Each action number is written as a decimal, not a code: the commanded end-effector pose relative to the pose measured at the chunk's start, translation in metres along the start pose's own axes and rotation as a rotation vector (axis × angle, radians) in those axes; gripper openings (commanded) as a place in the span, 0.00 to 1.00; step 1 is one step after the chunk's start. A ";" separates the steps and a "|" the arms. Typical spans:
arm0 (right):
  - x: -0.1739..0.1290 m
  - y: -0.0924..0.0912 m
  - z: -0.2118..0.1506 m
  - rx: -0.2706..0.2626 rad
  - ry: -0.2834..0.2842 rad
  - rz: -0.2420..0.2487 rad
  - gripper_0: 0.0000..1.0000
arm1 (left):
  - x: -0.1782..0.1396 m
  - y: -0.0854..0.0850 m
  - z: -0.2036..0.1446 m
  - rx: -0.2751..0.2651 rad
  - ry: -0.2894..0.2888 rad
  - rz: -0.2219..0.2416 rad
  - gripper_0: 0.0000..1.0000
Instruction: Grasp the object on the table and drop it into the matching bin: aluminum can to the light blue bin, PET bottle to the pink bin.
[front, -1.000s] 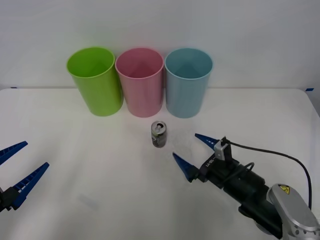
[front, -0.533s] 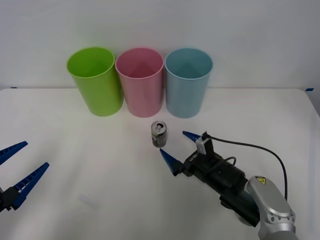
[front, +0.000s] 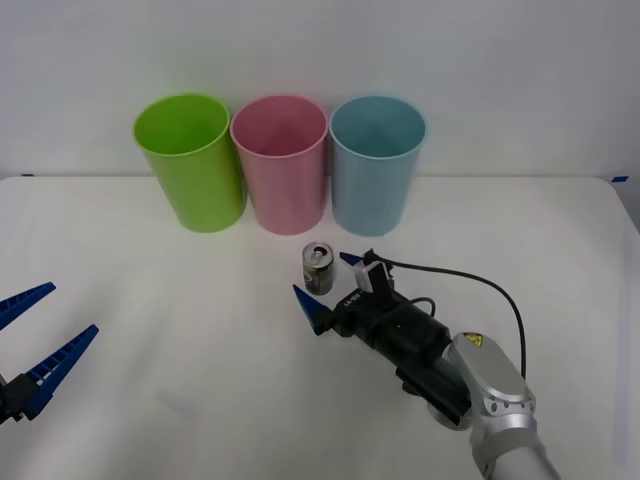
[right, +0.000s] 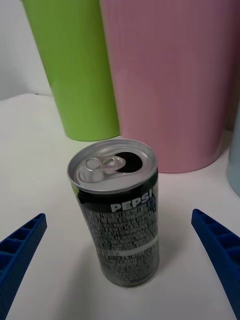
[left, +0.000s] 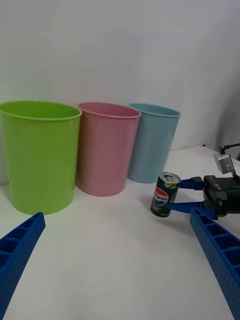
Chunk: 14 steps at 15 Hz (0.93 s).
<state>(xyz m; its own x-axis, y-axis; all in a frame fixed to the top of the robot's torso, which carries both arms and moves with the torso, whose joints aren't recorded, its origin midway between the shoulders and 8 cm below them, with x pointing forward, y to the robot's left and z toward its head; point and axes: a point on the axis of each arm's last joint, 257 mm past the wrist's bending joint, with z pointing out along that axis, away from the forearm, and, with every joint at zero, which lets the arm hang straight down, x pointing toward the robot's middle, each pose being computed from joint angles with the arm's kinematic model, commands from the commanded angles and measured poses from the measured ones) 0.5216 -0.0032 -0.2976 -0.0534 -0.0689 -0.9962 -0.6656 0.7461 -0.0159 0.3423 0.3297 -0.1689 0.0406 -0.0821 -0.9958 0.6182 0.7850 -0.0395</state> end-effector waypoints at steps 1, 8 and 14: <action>0.004 -0.003 0.012 0.010 0.022 -0.013 1.00 | 0.000 0.000 0.000 0.000 0.000 0.000 1.00; 0.003 -0.017 0.028 0.043 0.054 -0.060 1.00 | 0.000 0.000 0.000 0.000 0.000 0.000 1.00; 0.003 -0.016 0.029 0.042 0.051 -0.061 1.00 | 0.000 0.000 0.000 0.000 0.000 0.000 1.00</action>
<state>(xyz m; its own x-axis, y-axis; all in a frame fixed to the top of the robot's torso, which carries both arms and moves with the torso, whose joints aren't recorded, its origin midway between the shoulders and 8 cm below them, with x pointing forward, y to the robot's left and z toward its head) 0.5534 0.0039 -0.3025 -0.0520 -0.1494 -0.9874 -0.6371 0.7664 -0.0824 0.3423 0.3297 -0.1689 0.0406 -0.0821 -0.9958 0.6182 0.7850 -0.0395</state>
